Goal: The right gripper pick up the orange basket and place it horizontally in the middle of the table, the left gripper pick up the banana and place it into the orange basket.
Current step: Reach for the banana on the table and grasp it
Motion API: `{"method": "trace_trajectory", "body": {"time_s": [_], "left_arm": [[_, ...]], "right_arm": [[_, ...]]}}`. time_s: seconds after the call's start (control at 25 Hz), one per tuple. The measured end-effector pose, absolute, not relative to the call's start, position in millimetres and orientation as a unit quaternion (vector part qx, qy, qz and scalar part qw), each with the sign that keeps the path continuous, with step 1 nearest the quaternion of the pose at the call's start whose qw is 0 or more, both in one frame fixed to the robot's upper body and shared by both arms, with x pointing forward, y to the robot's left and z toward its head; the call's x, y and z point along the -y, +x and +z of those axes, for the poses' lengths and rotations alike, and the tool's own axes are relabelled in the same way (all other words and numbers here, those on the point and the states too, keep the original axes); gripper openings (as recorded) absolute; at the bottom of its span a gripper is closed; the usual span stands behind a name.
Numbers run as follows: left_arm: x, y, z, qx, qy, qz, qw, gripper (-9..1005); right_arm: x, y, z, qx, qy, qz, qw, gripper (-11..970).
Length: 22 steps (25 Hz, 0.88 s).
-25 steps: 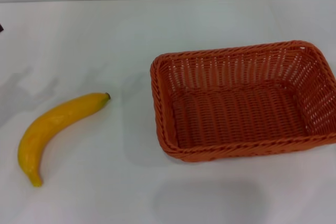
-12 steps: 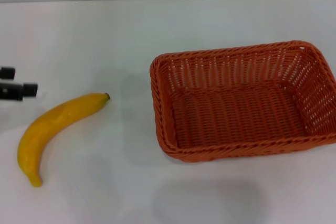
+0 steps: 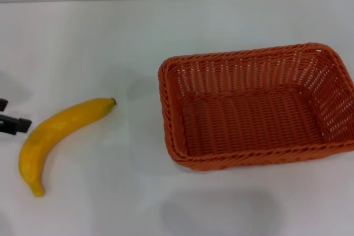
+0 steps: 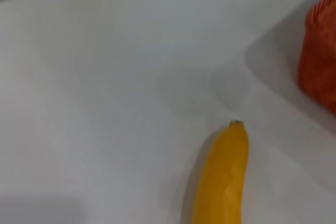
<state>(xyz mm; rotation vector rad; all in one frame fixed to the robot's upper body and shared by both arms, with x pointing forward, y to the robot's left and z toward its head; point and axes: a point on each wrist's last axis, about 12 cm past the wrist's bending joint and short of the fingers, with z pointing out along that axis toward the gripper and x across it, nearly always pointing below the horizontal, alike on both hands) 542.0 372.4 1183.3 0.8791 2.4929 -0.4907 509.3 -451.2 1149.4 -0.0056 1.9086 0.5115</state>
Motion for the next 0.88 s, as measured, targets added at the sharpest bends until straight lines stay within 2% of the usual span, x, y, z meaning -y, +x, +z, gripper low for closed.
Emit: {"method": "trace_trajectory", "body": {"time_s": [0.52, 0.88], "left_arm": [[-367, 545, 1130, -0.907, 0.311, -0.182, 0.217, 890], [-361, 551, 1112, -0.905, 0.313, -0.181, 0.224, 890]], "right_arm": [[442, 515, 1142, -0.803, 0.003, 0.244, 0.543, 786], [436, 518, 1138, -0.805, 0.0, 0.257, 0.535, 786]]}}
